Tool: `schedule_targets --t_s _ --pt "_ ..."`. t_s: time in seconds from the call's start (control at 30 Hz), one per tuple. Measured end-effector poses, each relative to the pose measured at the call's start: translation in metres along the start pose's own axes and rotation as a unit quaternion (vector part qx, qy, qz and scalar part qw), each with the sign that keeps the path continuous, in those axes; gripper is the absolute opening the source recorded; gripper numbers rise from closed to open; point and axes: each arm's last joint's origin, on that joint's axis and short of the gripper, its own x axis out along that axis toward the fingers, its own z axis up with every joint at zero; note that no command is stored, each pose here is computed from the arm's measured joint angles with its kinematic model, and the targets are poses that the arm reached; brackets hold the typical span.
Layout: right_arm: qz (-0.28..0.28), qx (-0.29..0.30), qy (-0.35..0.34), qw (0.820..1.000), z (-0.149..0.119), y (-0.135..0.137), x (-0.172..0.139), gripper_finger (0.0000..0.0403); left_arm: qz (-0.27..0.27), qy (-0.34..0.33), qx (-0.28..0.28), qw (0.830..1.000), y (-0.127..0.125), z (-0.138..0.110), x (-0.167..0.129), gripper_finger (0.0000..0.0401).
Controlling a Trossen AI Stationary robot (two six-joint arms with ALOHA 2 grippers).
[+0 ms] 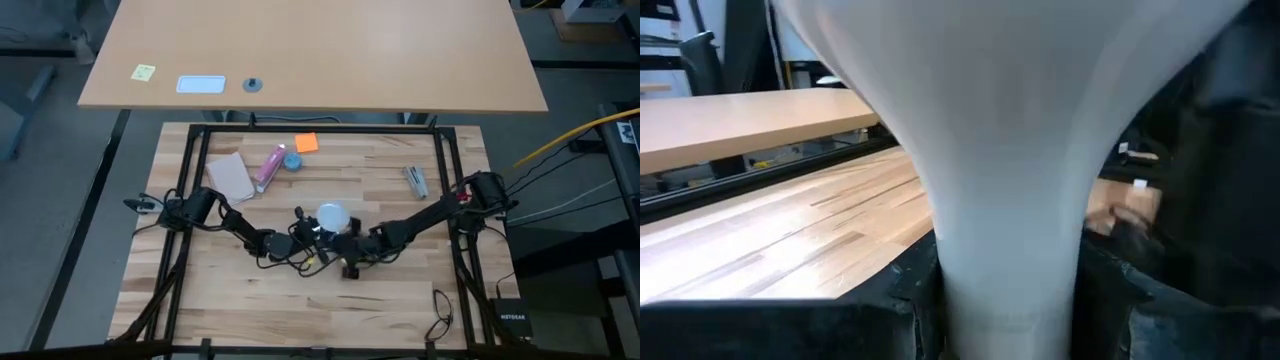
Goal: Screw lightbulb
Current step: Remove the lightbulb from the lamp
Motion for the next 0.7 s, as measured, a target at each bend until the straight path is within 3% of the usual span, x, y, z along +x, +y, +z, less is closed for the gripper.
schedule_targets --t_s 0.17,0.37,0.5,0.7 --pt "0.066 0.019 -0.072 0.995 0.008 0.009 0.016 0.0005 0.002 -0.002 -0.012 1.000 0.004 0.001 0.005 0.0139" --pt "0.069 0.010 -0.079 0.994 0.009 0.009 0.017 0.0005 0.003 -0.002 -0.016 1.000 0.002 0.001 0.003 0.0139" --pt "0.045 -0.010 -0.071 0.996 0.011 0.007 0.006 0.0005 0.008 -0.011 -0.027 1.000 0.003 0.002 0.002 0.0139" --pt "-0.043 -0.027 -0.053 0.997 0.019 -0.005 -0.029 0.0005 0.008 -0.014 -0.015 1.000 0.001 0.003 0.000 0.0139"
